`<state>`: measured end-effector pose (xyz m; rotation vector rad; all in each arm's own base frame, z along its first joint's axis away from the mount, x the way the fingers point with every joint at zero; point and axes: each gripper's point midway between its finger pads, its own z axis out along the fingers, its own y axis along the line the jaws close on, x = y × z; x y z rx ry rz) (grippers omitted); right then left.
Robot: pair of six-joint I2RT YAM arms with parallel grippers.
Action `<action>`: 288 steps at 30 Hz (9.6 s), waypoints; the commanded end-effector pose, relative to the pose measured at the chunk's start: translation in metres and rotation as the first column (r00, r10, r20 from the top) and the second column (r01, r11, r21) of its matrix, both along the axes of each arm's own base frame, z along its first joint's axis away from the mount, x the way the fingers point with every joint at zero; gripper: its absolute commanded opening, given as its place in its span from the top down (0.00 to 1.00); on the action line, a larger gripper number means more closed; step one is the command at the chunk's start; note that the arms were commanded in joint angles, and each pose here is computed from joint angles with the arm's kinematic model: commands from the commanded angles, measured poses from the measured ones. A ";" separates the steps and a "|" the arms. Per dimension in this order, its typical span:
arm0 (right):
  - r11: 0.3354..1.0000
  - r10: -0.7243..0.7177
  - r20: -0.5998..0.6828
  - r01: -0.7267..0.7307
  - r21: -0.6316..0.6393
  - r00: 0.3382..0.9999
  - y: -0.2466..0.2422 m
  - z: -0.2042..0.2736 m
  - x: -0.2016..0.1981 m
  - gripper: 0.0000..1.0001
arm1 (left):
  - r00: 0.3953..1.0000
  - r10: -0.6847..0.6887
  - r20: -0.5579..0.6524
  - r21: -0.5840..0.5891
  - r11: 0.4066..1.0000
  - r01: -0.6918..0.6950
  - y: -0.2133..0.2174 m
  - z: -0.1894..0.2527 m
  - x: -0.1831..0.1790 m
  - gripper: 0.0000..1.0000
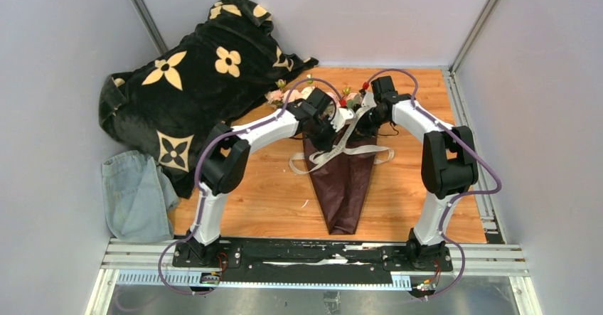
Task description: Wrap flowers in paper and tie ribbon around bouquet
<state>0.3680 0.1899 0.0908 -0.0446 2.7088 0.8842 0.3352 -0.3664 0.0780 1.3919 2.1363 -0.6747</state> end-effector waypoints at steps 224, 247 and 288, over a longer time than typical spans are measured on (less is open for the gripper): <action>0.939 0.198 0.010 -0.187 -0.289 0.980 -0.070 0.024 -0.007 0.30 | 0.856 -0.445 0.263 -0.127 0.863 0.488 -0.064 0.066 -0.006 1.00; 0.978 0.113 0.769 -0.209 0.027 0.629 0.024 0.066 -0.091 0.64 | 0.922 -0.301 0.245 -0.163 0.924 0.346 -0.082 0.049 0.023 1.00; 0.949 0.258 0.652 -0.059 -0.311 0.713 -0.030 -0.008 -0.064 1.00 | 0.936 -0.256 0.243 -0.139 0.945 0.295 -0.078 0.035 0.032 1.00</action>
